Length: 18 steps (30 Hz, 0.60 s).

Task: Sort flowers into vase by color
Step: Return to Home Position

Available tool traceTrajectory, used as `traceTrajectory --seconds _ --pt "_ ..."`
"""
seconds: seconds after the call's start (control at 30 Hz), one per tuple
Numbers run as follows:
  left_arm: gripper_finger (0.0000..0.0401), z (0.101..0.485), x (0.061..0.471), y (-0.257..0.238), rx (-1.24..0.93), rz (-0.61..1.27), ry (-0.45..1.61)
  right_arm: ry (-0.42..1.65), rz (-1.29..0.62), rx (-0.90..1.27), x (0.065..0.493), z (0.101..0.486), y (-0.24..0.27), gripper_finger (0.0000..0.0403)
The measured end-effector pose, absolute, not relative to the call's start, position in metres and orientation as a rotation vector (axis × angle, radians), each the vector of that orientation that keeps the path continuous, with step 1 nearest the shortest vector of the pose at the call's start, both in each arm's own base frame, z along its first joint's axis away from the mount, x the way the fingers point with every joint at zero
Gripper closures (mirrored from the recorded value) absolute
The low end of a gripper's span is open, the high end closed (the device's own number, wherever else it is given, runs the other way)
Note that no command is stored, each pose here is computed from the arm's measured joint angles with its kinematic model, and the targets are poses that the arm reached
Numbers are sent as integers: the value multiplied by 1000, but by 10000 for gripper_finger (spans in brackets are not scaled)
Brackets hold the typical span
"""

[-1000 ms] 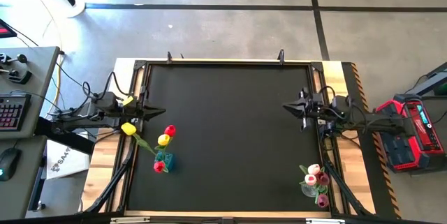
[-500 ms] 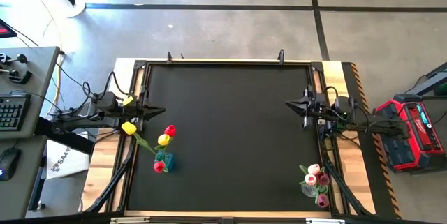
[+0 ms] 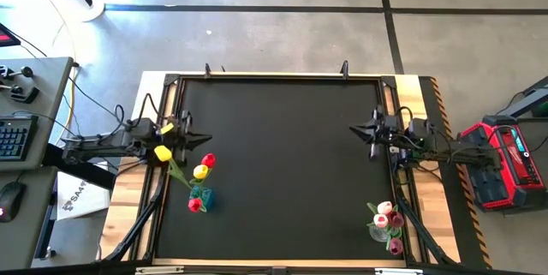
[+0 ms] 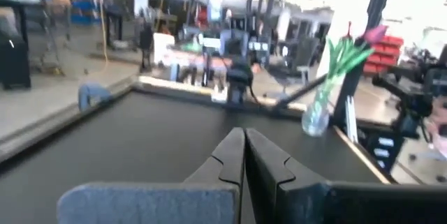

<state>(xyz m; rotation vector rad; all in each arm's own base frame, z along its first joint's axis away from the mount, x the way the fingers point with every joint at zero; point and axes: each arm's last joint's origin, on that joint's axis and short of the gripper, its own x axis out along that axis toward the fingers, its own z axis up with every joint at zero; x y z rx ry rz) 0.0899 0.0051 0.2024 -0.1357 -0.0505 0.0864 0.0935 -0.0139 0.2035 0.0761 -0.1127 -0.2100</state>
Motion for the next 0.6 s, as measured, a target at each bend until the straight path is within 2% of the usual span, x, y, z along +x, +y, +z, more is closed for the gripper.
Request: traceTrajectory --seconds 0.33,0.6 --pt "401 194 91 5 -129 78 2 -51 -188 88 93 197 -13 403" --pt "401 188 91 5 -128 93 61 -83 -164 85 88 199 -12 403"
